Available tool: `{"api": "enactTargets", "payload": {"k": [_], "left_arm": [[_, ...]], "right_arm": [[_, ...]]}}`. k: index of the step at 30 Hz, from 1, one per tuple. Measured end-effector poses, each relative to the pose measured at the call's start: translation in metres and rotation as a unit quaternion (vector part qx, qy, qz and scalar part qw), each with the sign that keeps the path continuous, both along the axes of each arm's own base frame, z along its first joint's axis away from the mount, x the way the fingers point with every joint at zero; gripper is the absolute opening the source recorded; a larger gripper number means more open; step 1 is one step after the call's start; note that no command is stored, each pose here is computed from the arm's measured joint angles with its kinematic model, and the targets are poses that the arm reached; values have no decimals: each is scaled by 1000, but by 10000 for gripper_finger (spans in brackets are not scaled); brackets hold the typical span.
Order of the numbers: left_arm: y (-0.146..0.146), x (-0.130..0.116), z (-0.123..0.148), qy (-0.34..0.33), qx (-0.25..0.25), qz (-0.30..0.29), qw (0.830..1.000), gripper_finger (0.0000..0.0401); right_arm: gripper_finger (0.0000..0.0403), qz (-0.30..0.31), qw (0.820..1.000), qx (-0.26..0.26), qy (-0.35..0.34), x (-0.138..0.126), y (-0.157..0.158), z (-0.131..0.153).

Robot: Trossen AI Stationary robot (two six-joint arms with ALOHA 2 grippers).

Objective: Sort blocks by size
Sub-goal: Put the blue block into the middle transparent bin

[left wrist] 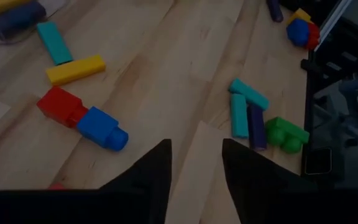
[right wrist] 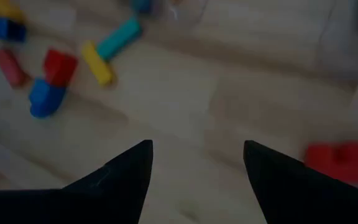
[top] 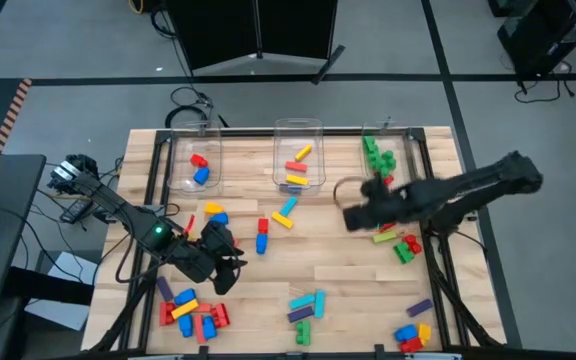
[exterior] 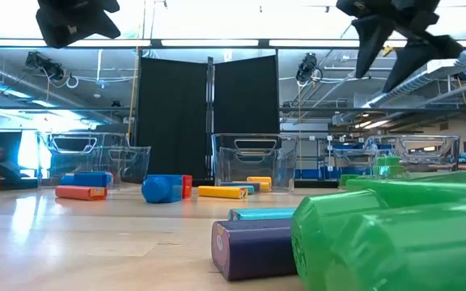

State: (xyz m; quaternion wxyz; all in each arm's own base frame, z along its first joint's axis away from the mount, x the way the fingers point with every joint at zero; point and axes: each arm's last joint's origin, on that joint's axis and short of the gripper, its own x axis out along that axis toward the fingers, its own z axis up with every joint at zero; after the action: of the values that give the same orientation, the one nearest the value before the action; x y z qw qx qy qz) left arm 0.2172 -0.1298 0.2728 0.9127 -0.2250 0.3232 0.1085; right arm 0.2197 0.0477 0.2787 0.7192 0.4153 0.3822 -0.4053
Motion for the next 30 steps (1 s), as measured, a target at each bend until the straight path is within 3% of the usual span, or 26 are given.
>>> {"api": "enactTargets", "payload": {"k": [6,11,17,21,30], "left_arm": [[0,0,0,1,2,-2,1000,152],[-1,-3,-3,35,-4,-46,998,152],[1,-10,-10,94,-36,-40,994,152],[3,-15,-13,126,-14,-52,991,152],[-2,-6,-6,60,-27,-51,997,152]], "right_arm": [[263,-6,1000,21,16,12,44,-27],[261,-13,999,42,18,16,72,-44],[260,-31,998,59,14,18,96,-59],[258,-23,998,60,16,17,102,-62],[257,8,999,44,21,15,101,-60]]}}
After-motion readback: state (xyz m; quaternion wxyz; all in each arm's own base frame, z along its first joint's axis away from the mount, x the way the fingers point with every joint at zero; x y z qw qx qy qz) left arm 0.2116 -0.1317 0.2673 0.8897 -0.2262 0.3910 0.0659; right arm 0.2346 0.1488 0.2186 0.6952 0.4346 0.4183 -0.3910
